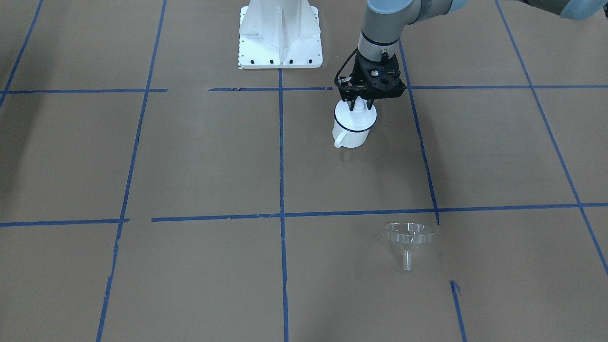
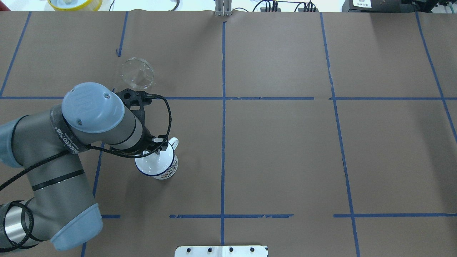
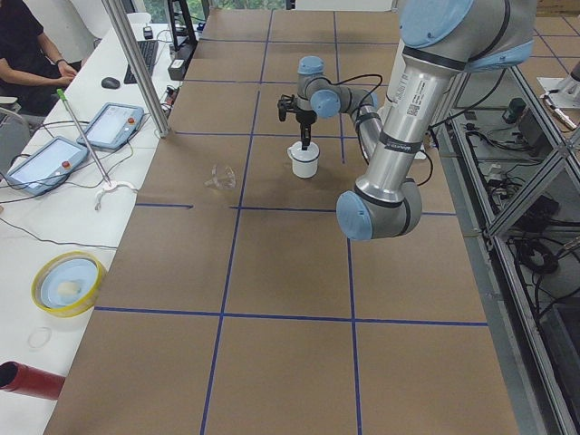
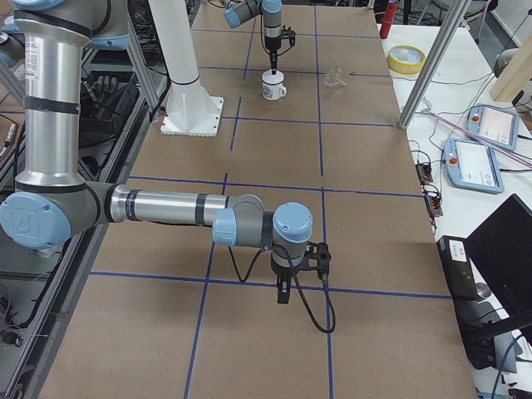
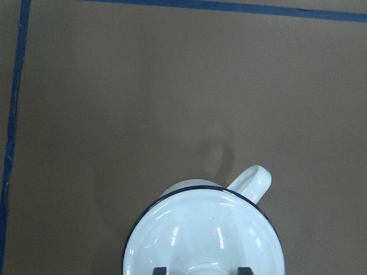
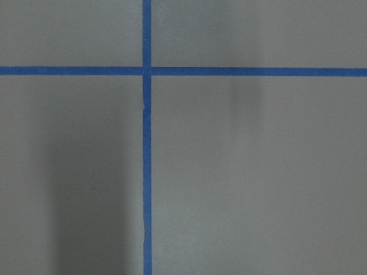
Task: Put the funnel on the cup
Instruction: 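Lower the left gripper and close it on the lid's knob, then lift the lid off the mug and carry it beside the mug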
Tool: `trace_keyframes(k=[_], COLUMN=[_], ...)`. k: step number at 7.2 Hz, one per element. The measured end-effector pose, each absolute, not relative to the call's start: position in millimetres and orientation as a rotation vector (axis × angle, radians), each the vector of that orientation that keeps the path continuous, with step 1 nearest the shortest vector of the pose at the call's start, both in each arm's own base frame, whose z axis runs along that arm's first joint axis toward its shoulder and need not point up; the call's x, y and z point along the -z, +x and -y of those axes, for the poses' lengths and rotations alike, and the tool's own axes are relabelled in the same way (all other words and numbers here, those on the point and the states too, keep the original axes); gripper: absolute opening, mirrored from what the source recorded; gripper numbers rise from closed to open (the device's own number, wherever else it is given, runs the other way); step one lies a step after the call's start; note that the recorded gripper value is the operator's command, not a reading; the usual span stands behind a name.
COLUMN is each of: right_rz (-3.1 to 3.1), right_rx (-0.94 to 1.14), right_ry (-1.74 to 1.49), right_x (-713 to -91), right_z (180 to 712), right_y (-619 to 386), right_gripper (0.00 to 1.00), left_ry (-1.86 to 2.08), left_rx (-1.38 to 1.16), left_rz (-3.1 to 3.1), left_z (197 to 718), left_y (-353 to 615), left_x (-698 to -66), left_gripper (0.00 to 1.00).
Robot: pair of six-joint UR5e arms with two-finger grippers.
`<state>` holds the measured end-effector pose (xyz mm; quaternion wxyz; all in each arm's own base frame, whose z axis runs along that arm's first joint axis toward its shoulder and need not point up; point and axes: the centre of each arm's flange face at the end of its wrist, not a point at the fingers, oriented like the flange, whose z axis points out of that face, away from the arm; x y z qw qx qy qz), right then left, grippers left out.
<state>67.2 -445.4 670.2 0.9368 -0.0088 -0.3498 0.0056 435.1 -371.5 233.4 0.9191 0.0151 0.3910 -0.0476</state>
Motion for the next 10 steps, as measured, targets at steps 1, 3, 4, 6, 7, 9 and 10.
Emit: trace_keyframes(k=[1, 3, 4, 6, 7, 9, 10], right_rz=[0.715, 0.715, 0.715, 0.715, 0.715, 0.715, 0.715], right_rx=[-0.011, -0.011, -0.011, -0.011, -0.011, -0.011, -0.011], right_ry=[-0.018, -0.018, -0.018, -0.018, -0.018, -0.018, -0.018], right_x=[-670.2, -670.0, -670.0, -670.0, -670.0, -670.0, -670.0], right_z=[445.4, 445.4, 445.4, 445.4, 445.4, 445.4, 445.4], right_y=[67.2, 67.1, 67.1, 67.2, 67.2, 67.1, 67.1], right_gripper=[1.0, 1.0, 1.0, 1.0, 1.0, 1.0, 1.0], left_ry=[0.031, 0.031, 0.032, 0.04, 0.048, 0.081, 0.11], left_rx=[0.097, 0.097, 0.097, 0.116, 0.137, 0.169, 0.149], left_rz=[-0.805, -0.807, -0.809, -0.808, -0.799, -0.789, -0.782], left_z=[371.4, 371.1, 370.7, 377.3, 383.2, 396.0, 403.4], left_y=[435.3, 434.9, 434.3, 422.5, 405.6, 366.0, 352.3], left_x=[-232.9, -231.5, -230.5, -224.3, -213.7, -200.2, -200.8], left_gripper=[0.39, 0.0, 0.0, 0.0, 0.0, 0.0, 0.0])
